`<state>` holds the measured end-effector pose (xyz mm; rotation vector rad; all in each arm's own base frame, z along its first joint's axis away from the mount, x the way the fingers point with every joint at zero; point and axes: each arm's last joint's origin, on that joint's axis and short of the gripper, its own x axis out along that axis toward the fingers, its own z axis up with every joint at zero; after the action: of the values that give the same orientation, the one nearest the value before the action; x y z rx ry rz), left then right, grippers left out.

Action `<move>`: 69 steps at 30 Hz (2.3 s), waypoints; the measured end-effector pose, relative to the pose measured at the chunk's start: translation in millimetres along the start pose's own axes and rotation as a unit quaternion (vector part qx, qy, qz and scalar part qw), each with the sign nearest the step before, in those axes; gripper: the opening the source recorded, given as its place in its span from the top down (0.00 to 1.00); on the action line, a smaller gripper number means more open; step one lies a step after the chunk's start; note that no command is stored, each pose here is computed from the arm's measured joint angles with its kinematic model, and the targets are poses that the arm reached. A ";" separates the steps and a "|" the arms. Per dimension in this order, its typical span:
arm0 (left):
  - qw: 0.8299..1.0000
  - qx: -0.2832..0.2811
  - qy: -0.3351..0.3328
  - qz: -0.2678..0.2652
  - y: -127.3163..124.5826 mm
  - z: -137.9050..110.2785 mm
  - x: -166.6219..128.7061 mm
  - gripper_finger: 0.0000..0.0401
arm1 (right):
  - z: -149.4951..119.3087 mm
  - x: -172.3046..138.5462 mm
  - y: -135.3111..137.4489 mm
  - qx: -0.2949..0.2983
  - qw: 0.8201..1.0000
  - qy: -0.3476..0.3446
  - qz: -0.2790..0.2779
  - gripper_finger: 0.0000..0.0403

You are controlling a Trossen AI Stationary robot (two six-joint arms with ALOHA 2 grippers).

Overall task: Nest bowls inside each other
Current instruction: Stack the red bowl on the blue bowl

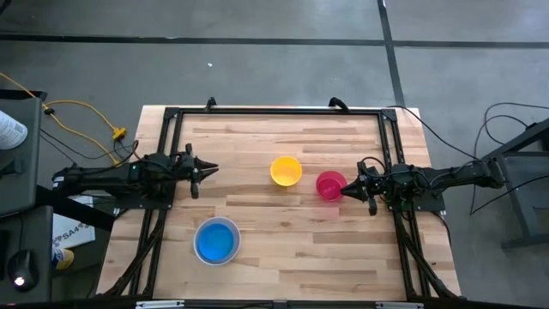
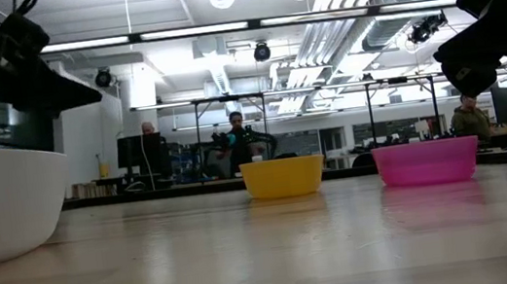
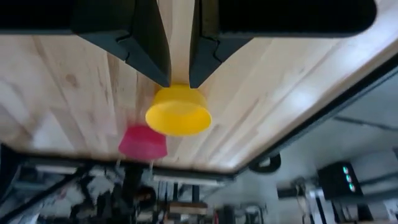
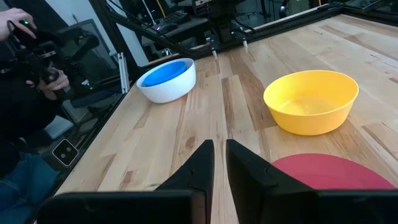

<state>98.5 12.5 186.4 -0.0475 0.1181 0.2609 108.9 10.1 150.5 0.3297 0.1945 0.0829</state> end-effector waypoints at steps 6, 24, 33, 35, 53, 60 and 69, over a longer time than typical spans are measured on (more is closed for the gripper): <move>0.999 0.006 -0.036 -0.018 -0.2 -10.3 -0.8 0.85 | 0.0 0.0 0.0 0.000 1.000 0.000 0.000 0.91; 0.997 0.005 -0.062 -0.053 -2.1 -15.9 0.0 0.85 | 0.1 0.0 0.0 0.000 1.000 0.000 0.000 0.91; 0.993 0.047 -0.053 -0.099 -4.8 -18.1 -0.3 0.85 | 0.0 0.0 0.0 0.000 1.000 0.000 0.000 0.91; 0.993 0.047 -0.052 -0.099 -4.8 -18.2 -0.2 0.85 | 0.0 0.0 0.0 0.000 1.000 0.000 0.000 0.91; 0.992 0.046 -0.059 -0.098 -4.8 -17.0 -0.3 0.85 | 0.0 0.0 0.0 0.000 1.000 0.000 0.000 0.91; 0.992 0.046 -0.060 -0.098 -4.8 -16.9 -0.3 0.85 | 0.0 0.0 0.0 0.000 1.000 0.000 0.000 0.91; 0.992 0.046 -0.060 -0.098 -4.8 -16.9 -0.3 0.85 | 0.0 0.0 0.0 0.000 1.000 0.000 0.000 0.91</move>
<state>97.6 6.7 169.8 0.0473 0.0059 0.0621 108.9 10.1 150.5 0.3296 0.1944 0.0830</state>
